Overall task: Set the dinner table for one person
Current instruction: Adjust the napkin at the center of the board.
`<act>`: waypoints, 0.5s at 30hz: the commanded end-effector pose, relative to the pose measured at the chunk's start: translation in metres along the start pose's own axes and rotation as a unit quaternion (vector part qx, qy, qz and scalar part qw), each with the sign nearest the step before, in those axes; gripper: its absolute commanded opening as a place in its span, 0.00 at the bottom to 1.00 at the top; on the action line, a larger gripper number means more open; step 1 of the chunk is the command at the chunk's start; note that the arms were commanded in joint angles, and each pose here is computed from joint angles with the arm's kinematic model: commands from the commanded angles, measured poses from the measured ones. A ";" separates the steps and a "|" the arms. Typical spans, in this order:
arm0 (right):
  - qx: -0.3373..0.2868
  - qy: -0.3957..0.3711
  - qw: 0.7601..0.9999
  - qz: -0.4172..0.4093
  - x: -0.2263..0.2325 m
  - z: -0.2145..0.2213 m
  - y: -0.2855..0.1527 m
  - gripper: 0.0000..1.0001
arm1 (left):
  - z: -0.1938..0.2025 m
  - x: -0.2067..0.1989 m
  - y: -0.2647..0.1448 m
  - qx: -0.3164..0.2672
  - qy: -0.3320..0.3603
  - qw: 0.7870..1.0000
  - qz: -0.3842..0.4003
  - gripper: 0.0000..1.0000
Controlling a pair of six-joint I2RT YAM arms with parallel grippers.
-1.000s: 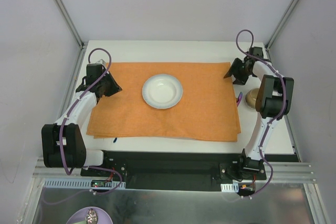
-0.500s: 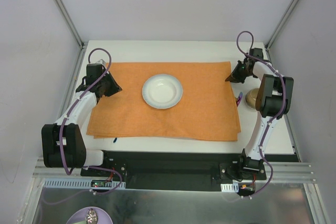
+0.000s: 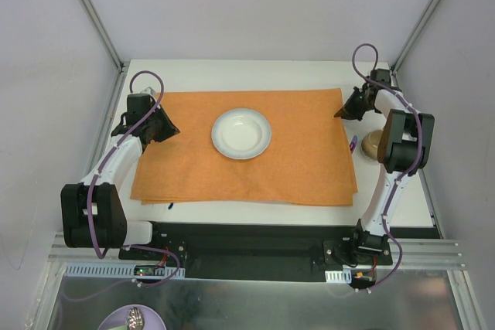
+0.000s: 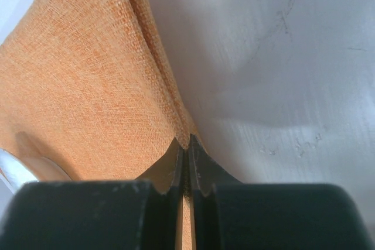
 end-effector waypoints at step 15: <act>-0.068 0.017 0.997 0.012 -0.023 -0.037 -0.018 0.13 | -0.004 -0.003 -0.005 -0.017 0.002 1.000 0.007 0.05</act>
Point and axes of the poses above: each gripper's point midway between its finger pads, its own y axis out along the fingers, its own x axis along the line the jaws close on, z = x × y, the point moved 9 cm from there along -y, back along the fingers, and after that the axes turned 12 degrees about -y, right-handed, at the moved point
